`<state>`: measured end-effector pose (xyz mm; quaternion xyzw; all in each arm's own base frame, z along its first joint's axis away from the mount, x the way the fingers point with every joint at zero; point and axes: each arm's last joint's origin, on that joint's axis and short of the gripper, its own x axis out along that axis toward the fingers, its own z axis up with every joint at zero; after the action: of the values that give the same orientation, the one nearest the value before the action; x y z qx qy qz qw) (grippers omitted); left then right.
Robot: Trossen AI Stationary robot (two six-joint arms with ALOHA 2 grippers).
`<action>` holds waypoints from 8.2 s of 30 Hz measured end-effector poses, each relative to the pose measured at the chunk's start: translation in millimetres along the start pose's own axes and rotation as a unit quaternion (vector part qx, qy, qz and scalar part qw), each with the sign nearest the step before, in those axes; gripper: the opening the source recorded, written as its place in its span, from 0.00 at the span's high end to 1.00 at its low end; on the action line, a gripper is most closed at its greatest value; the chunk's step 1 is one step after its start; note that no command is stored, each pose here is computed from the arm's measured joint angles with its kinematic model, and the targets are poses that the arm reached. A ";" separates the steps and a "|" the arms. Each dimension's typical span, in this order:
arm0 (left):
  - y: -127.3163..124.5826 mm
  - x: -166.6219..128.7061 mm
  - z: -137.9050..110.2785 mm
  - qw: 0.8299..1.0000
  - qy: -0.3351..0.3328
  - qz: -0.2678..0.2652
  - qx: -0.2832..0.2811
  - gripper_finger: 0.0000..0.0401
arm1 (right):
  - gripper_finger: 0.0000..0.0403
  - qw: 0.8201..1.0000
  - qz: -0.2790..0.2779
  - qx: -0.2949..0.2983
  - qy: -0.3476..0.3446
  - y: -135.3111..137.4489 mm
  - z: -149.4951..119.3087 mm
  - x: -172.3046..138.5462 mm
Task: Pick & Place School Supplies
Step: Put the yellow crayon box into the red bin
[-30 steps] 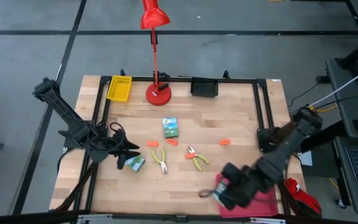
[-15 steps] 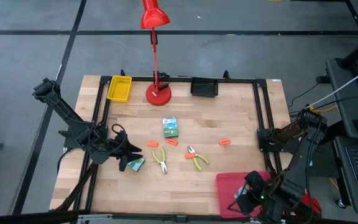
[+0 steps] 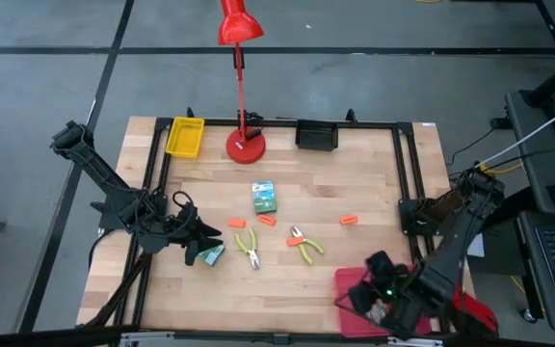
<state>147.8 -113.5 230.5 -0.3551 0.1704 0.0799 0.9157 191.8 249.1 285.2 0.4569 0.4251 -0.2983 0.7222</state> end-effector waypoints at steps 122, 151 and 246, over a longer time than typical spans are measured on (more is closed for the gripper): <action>-93.4 92.6 101.3 0.968 0.068 -0.234 -0.067 0.99 | 0.38 0.853 0.362 -0.377 0.008 92.3 193.9 28.1; -92.3 90.3 116.3 0.966 0.035 -0.257 -0.014 0.97 | 0.78 0.838 0.372 -0.400 -0.013 96.7 183.2 24.6; 56.1 160.4 100.3 0.933 0.095 0.320 -0.133 0.82 | 0.62 0.977 0.092 -0.162 -0.109 58.7 171.1 32.2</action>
<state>307.4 -0.2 205.6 -0.4066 0.3492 0.3560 0.7655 313.2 115.2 318.3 0.3364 0.3427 -0.2056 0.8527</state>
